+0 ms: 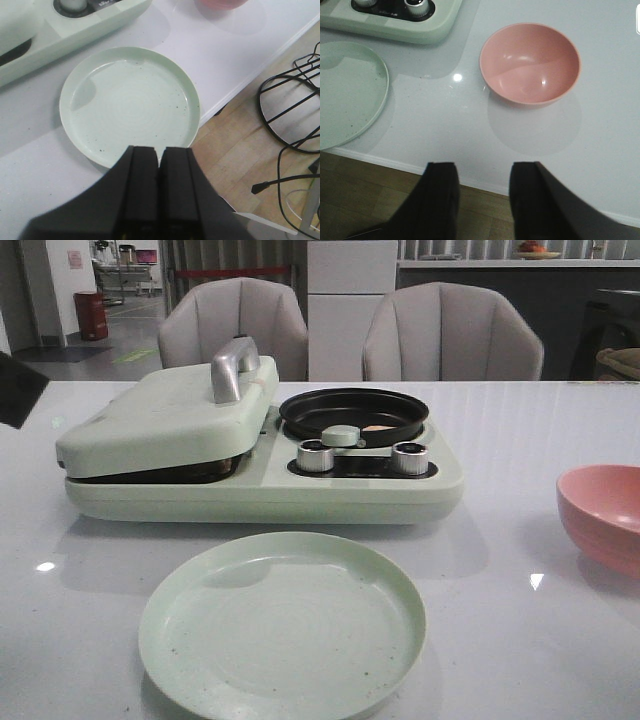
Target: Make breakfast with bread and shrimp
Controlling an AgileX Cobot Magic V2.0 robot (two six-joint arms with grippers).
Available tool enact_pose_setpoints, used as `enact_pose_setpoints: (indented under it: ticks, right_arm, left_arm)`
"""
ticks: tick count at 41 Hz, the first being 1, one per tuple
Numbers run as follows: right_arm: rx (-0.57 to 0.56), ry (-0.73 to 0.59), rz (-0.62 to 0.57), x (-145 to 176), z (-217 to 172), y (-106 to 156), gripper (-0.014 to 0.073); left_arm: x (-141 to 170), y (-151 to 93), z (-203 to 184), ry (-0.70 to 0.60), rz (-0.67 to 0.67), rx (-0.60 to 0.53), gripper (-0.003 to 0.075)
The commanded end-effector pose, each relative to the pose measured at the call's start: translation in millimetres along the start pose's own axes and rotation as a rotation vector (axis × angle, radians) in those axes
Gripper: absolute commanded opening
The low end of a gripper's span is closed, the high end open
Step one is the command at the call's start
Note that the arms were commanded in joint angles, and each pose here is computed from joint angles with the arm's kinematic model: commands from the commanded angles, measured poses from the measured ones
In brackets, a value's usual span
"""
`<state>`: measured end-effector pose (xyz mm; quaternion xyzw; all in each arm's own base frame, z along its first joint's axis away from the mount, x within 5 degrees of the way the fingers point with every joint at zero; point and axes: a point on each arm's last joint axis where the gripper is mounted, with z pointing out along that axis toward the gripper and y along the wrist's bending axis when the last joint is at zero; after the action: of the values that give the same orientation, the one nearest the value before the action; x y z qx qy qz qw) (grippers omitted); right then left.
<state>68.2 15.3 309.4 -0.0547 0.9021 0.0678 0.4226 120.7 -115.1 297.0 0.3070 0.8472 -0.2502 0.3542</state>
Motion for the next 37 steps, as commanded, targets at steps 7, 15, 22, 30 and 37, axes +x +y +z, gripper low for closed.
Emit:
enact_pose_setpoints:
  ticks: [7, 15, 22, 30, 37]
  right_arm:
    - [0.008, -0.088, -0.005, -9, -2, -1, 0.0038]
    - [0.009, -0.074, -0.005, -8, -1, -1, 0.0043]
    - [0.009, -0.074, -0.005, -8, -1, -1, 0.0043]
    - [0.009, -0.074, -0.005, -8, -1, -1, 0.0043]
    - [0.009, -0.074, -0.005, -8, -1, -1, 0.0043]
  left_arm:
    - [-15, -3, -7, -0.121, -0.015, -0.003, 0.0102]
    - [-15, -3, -7, -0.115, -0.017, 0.001, 0.0102]
    - [-15, -3, -7, -0.115, -0.017, 0.001, 0.0102]
    - [-15, -2, -18, -0.164, 0.005, -0.023, 0.0102]
    - [-1, 20, -54, -0.33, 0.014, -0.249, 0.0102]
